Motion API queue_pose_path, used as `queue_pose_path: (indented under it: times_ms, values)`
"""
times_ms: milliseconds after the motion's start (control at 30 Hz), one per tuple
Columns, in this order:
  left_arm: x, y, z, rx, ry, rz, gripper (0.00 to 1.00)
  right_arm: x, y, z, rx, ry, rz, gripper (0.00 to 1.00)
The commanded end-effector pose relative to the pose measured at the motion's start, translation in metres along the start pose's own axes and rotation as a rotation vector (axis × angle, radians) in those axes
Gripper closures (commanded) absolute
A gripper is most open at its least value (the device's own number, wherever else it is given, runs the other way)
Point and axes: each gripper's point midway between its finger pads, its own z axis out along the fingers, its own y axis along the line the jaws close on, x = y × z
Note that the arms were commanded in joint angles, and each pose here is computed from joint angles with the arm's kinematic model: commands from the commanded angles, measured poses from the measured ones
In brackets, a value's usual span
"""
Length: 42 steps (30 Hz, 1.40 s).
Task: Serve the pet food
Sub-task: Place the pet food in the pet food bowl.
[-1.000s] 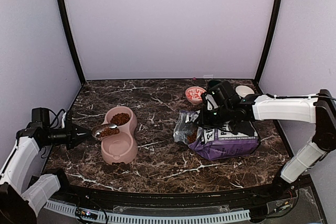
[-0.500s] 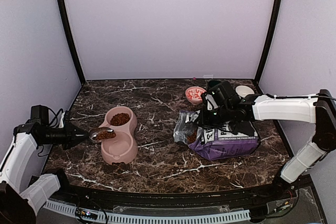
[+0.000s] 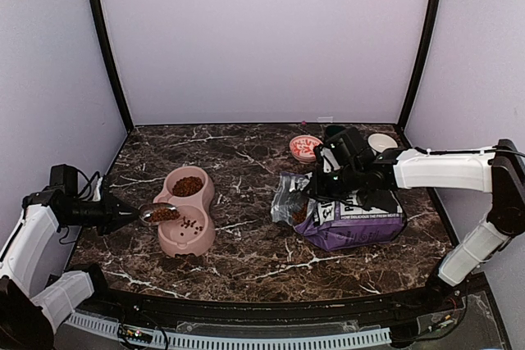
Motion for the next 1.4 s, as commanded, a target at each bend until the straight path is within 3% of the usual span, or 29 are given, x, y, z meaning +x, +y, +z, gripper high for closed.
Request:
queue_pose_path:
  times_ms: [0,1367]
  values:
    - [-0.006,-0.008,-0.003,0.013,-0.009,0.029,1.00,-0.001,0.005,0.007,-0.036,-0.007,-0.008,1.00]
    - [0.001,-0.008,0.014,-0.122,0.037,0.055,1.00,0.003,-0.007,0.006,-0.031,-0.013,-0.006,1.00]
